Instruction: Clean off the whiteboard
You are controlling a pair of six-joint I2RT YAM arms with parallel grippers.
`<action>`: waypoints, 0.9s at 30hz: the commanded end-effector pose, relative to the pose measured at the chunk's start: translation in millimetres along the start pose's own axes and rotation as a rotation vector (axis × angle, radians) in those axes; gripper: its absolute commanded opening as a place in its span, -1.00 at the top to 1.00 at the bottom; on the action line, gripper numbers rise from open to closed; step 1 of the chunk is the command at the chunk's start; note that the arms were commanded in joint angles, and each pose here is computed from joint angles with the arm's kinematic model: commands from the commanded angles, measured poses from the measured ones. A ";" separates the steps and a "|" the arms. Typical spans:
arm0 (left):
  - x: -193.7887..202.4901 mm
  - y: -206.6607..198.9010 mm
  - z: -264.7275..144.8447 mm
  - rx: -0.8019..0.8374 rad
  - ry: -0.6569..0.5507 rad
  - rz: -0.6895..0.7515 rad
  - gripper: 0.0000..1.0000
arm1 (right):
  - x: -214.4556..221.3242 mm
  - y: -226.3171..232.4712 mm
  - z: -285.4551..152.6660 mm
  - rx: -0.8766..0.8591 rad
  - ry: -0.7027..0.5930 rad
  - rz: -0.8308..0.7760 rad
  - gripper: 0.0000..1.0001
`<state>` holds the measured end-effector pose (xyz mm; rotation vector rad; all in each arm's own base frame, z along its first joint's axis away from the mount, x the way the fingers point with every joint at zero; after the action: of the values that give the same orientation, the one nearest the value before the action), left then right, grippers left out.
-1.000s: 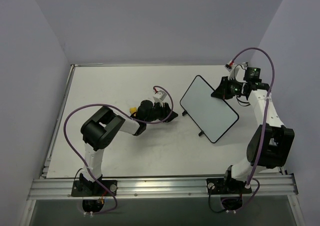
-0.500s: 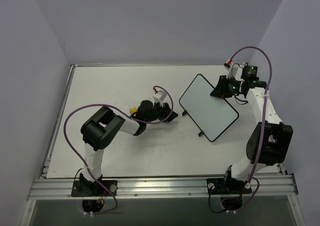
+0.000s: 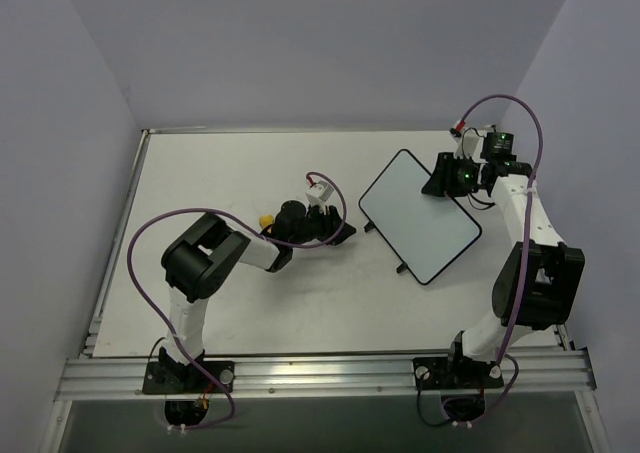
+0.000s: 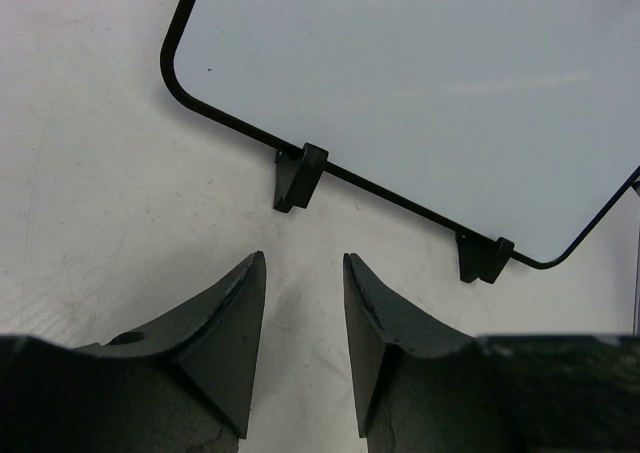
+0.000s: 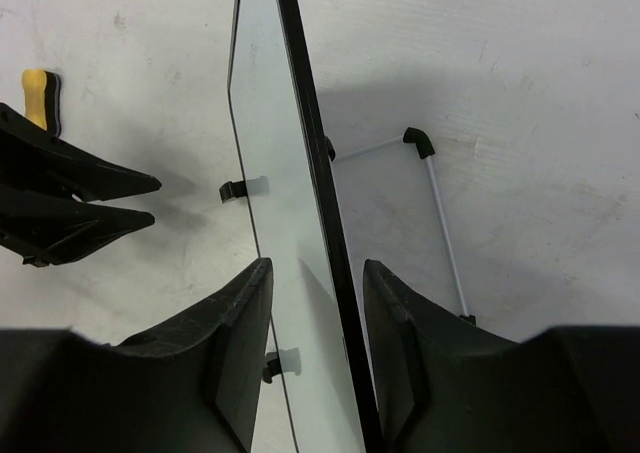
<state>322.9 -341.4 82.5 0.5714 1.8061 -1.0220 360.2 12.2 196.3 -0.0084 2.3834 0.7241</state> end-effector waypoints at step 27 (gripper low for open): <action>-11.9 -1.6 -2.0 0.010 -0.055 0.030 0.10 | -9.9 -2.9 -23.9 0.178 -0.062 0.057 -1.00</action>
<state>323.1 -341.4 82.5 0.5708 1.8059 -1.0201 359.0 -0.4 191.1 0.1311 2.4360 0.5790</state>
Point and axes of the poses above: each gripper's point midway between its finger pads, its own z axis out along the fingers, its own y axis along the line the jaws close on, x = y × z, the point moved 6 cm from there along -z, back along the fingers, and after that the axes turned 10 degrees about z, right-handed, at the moved point
